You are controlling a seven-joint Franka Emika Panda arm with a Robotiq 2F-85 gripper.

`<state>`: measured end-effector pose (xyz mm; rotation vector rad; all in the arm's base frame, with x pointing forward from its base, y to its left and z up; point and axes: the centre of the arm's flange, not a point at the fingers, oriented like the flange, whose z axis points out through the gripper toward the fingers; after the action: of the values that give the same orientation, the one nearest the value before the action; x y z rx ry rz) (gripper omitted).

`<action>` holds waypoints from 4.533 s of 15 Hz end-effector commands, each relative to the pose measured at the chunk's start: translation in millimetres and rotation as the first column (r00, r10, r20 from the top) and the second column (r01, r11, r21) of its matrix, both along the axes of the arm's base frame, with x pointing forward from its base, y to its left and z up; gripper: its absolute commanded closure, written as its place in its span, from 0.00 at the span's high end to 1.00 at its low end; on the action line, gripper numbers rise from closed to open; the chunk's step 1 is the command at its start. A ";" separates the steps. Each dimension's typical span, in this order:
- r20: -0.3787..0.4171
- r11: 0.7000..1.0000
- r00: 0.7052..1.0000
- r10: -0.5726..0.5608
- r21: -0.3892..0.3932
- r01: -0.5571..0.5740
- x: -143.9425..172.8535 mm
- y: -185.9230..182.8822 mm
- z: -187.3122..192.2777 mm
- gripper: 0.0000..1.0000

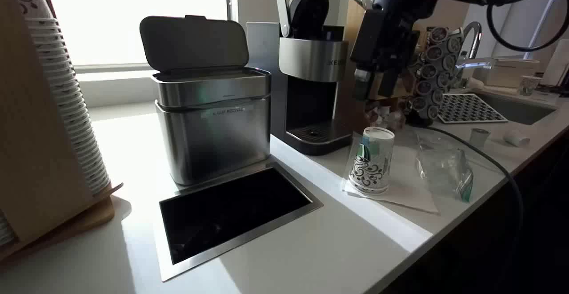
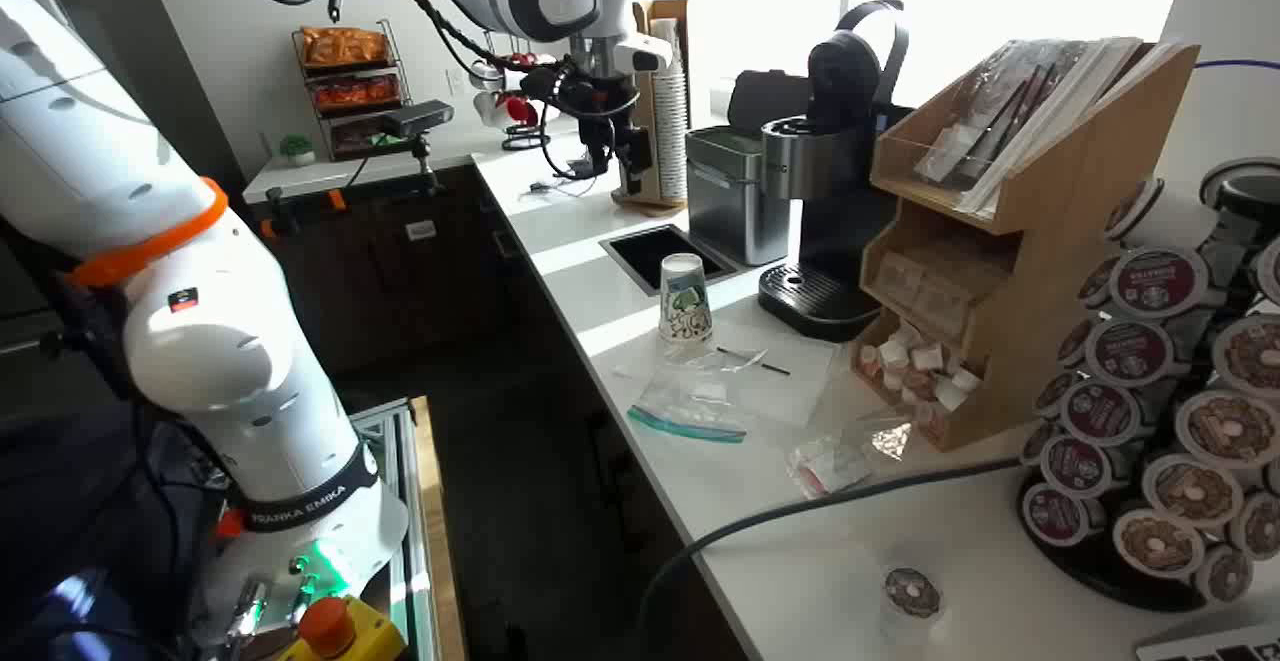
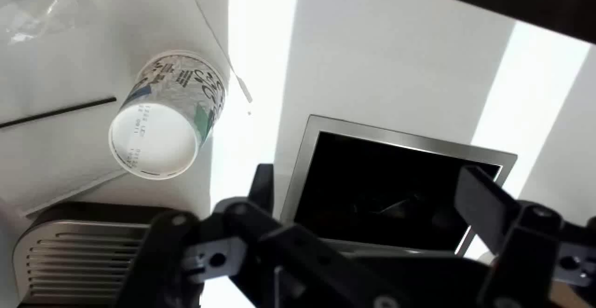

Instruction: Turn the cups around

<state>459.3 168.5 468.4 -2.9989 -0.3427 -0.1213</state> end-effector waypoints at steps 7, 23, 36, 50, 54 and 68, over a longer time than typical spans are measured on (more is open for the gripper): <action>0.053 0.993 0.996 -0.065 -0.090 0.070 4.9 -7.6 -6.7 1.00; -0.023 0.632 0.635 -0.772 -0.127 0.764 47.6 -129.9 -76.0 1.00; -0.172 0.528 0.514 -0.841 -0.050 0.848 47.2 -146.9 -86.3 1.00; -0.457 0.257 0.190 -0.869 -0.091 0.962 66.5 -197.5 -120.2 1.00; -0.502 0.225 0.147 -0.852 -0.099 0.969 73.2 -206.1 -132.6 1.00; -0.623 0.174 0.069 -0.779 -0.110 0.979 90.2 -194.8 -167.2 1.00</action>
<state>542.3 -28.4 307.3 -2.1855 1.5624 0.5030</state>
